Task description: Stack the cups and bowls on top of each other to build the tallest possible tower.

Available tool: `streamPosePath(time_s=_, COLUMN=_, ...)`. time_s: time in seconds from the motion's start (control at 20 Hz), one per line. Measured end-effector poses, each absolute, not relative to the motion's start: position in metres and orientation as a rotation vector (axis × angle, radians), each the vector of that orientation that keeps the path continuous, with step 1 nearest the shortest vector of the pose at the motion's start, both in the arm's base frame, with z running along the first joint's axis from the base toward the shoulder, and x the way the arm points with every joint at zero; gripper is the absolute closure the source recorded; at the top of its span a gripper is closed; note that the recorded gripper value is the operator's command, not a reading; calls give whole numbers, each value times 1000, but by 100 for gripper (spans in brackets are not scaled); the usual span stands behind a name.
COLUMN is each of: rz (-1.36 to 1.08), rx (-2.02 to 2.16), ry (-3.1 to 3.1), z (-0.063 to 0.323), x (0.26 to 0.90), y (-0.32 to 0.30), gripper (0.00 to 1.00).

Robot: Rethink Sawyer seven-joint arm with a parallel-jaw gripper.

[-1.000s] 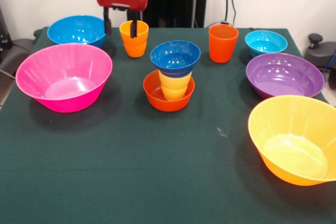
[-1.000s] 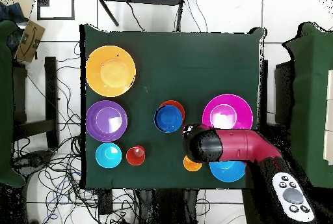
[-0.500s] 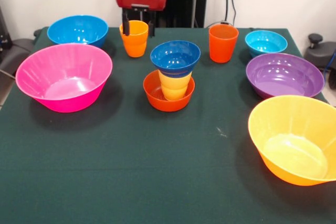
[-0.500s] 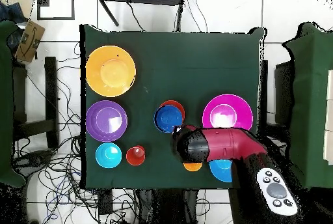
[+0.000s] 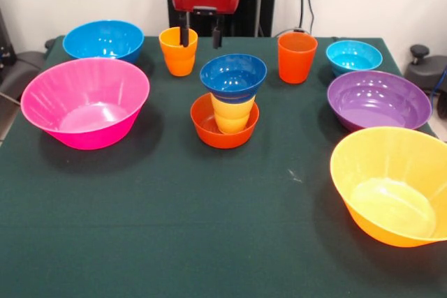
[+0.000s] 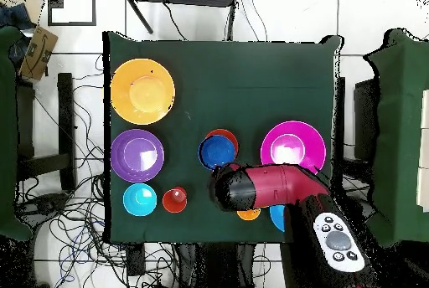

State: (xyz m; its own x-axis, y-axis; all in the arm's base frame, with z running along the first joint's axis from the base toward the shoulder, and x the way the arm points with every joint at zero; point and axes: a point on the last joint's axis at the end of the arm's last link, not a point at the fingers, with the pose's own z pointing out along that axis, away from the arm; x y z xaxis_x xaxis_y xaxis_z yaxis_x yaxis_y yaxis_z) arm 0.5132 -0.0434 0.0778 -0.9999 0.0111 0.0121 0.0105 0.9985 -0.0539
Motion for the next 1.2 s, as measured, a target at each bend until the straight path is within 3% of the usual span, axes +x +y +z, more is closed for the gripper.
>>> streamPosePath(time_s=1.2, rz=153, rx=-54, ry=-3092, z=67, x=470, y=-52, gripper=0)
